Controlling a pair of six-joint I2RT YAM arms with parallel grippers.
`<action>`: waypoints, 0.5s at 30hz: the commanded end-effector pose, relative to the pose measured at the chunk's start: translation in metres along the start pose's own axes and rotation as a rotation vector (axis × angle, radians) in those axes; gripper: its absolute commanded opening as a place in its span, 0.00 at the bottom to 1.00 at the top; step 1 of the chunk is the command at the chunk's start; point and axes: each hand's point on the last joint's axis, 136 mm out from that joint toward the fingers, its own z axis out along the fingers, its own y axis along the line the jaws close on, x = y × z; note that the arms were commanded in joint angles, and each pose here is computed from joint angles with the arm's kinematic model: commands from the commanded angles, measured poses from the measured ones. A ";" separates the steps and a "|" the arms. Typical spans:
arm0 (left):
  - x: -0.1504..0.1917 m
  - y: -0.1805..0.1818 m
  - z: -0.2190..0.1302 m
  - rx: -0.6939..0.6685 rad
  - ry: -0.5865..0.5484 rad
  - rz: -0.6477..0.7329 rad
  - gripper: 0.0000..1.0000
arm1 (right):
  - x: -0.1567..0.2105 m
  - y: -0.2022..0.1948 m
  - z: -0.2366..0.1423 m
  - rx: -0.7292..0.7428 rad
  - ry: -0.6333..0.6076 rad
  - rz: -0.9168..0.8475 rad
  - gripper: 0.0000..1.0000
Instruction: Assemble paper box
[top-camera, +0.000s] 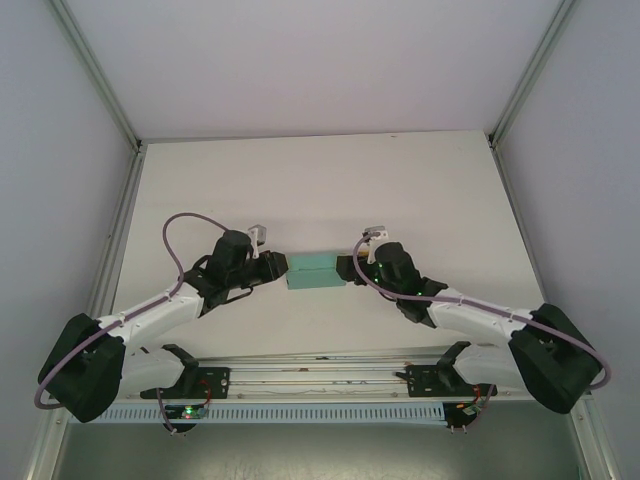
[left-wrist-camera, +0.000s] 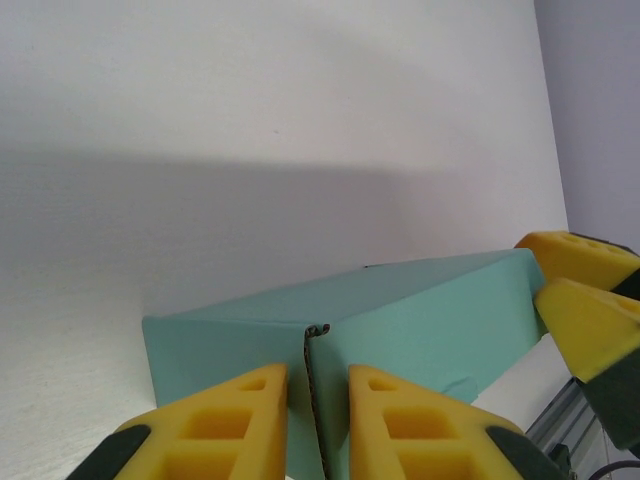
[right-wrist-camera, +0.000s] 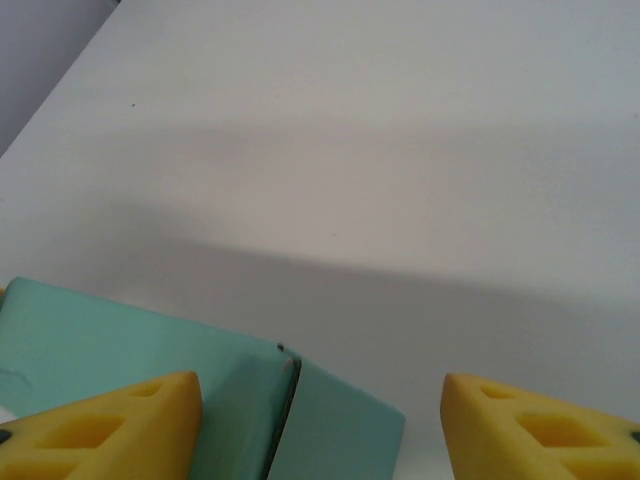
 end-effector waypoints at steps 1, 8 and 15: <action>0.060 0.067 0.001 -0.213 0.179 -0.067 0.20 | -0.013 0.004 -0.011 -0.013 -0.007 0.063 0.67; 0.060 0.063 0.003 -0.196 0.188 -0.050 0.20 | -0.013 -0.003 -0.025 -0.047 0.007 0.115 0.64; 0.063 0.065 0.003 -0.206 0.198 -0.050 0.19 | 0.007 -0.012 -0.020 -0.038 0.110 0.135 0.62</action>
